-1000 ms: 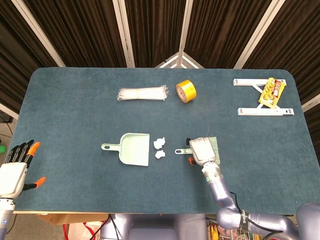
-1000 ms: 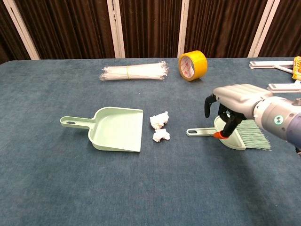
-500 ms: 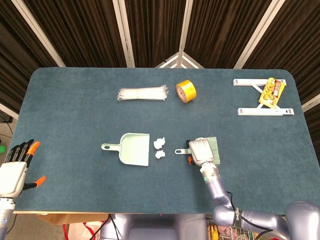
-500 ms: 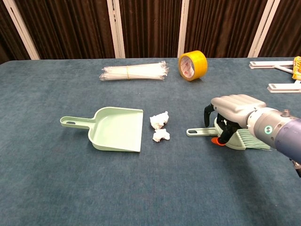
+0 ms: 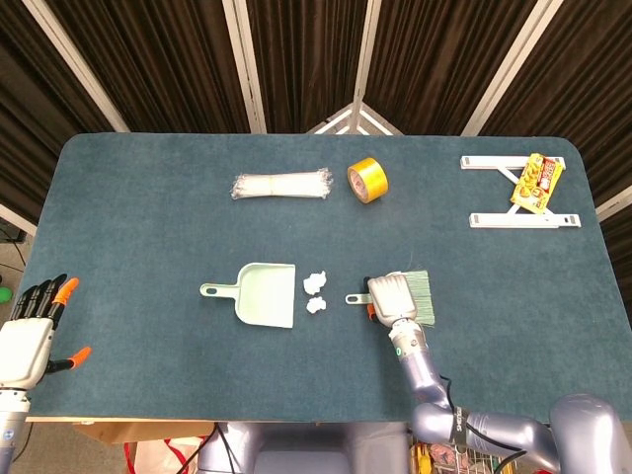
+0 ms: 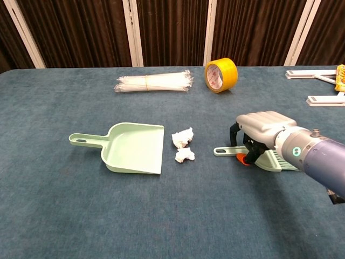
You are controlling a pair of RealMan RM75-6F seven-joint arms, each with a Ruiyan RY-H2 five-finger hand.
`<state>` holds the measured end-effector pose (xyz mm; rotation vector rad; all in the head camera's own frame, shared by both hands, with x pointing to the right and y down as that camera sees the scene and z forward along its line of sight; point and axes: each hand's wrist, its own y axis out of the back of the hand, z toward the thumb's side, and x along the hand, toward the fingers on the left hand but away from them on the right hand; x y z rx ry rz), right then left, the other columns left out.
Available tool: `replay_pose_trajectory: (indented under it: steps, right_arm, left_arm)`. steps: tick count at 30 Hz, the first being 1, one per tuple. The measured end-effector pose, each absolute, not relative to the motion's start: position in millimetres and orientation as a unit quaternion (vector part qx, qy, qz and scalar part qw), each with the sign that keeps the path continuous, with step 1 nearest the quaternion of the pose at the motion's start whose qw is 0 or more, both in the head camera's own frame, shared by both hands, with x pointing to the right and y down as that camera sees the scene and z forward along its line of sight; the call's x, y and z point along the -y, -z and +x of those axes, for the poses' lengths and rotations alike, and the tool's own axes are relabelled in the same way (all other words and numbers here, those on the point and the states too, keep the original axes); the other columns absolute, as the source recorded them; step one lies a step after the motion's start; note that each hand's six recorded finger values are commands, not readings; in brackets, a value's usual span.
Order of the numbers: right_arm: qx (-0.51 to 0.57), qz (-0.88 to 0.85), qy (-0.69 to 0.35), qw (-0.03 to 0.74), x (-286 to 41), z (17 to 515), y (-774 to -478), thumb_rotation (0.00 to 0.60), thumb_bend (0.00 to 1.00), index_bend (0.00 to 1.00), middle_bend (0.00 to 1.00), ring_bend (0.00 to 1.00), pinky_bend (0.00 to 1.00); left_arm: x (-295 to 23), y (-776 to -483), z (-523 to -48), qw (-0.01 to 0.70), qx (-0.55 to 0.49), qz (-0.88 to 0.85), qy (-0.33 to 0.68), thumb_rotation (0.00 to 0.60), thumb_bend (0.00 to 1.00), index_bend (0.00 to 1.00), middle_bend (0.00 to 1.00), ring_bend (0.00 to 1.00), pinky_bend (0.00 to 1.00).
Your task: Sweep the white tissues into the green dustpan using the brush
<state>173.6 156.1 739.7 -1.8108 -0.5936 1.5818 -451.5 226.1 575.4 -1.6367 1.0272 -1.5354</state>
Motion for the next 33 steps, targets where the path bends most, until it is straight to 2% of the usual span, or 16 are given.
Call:
replay_pose_trajectory:
  steps: [3,8,16,27,30,33]
  right_arm:
    - [0.228,-0.692,-0.602,0.326,-157,172,-739,0.600,0.48,0.59,0.83,0.90,0.82]
    - [0.228,-0.696,-0.596,0.328,-158,168,-736,0.600,0.48,0.62,0.83,0.90,0.82]
    - [0.243,-0.700,-0.581,0.338,-150,163,-721,0.600,0.48,0.63,0.83,0.90,0.82]
    - [0.284,-0.701,-0.564,0.331,-117,167,-684,0.600,0.48,0.63,0.83,0.90,0.82]
    - [0.290,-0.701,-0.562,0.329,-112,170,-677,0.600,0.48,0.63,0.83,0.90,0.82]
    - [0.294,-0.701,-0.561,0.327,-110,172,-671,0.600,0.48,0.64,0.83,0.90,0.82]
  left_arm:
    - [-226,-575,-452,0.329,-0.394,-0.626,0.587,0.600,0.00,0.00,0.00,0.00,0.00]
    - [-226,-575,-452,0.330,-0.393,-0.626,0.587,0.600,0.00,0.00,0.00,0.00,0.00]
    - [-228,-575,-451,0.339,-0.384,-0.624,0.590,0.600,0.00,0.00,0.00,0.00,0.00]
    - [-223,-575,-433,0.333,-0.364,-0.637,0.593,0.600,0.00,0.00,0.00,0.00,0.01]
    - [-214,-574,-421,0.335,-0.349,-0.642,0.595,0.600,0.02,0.01,0.01,0.04,0.11]
    - [-201,-572,-406,0.346,-0.330,-0.644,0.597,0.600,0.08,0.05,0.08,0.11,0.19]
